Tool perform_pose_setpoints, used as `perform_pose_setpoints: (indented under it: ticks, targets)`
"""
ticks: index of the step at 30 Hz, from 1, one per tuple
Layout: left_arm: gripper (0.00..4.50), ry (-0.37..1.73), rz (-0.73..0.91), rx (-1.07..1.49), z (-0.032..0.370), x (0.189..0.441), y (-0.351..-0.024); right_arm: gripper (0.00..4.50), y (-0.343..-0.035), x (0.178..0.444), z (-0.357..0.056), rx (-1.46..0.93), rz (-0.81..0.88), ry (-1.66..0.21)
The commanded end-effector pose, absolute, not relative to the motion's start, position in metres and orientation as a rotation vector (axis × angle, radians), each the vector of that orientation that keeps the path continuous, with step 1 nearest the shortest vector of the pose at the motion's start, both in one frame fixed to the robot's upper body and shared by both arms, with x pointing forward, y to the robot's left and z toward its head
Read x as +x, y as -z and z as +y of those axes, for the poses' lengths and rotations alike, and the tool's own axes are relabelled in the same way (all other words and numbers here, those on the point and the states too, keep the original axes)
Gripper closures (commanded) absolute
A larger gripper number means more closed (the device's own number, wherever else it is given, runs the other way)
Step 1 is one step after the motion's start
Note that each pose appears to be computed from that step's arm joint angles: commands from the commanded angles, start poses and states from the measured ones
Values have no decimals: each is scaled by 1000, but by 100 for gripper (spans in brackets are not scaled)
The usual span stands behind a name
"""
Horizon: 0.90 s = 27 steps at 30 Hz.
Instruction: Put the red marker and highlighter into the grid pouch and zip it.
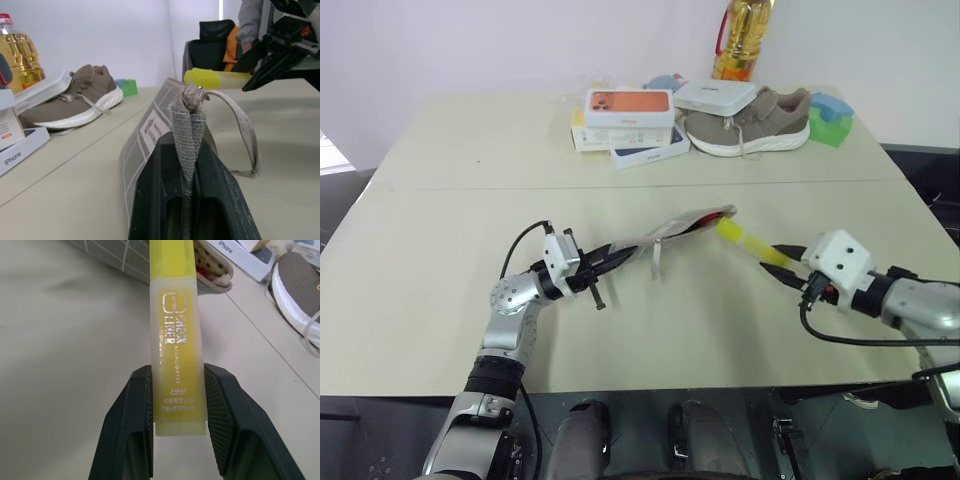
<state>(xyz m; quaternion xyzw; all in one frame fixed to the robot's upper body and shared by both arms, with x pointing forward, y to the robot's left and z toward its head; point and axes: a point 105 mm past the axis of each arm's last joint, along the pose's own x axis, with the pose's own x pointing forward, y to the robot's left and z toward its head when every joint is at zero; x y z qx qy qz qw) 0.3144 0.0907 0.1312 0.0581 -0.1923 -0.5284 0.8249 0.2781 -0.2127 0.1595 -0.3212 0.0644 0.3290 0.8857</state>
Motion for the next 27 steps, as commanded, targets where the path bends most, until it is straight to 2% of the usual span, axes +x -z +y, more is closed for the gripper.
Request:
perform_pose_setpoints:
  ticks: [1, 27]
  targets:
    - [450, 1129, -442, 121, 90, 312, -138, 364, -172, 277, -211, -688, 87, -672]
    - [450, 1206, -444, 201, 85, 304, -134, 364, -169, 279, -210, -717, 129, -706]
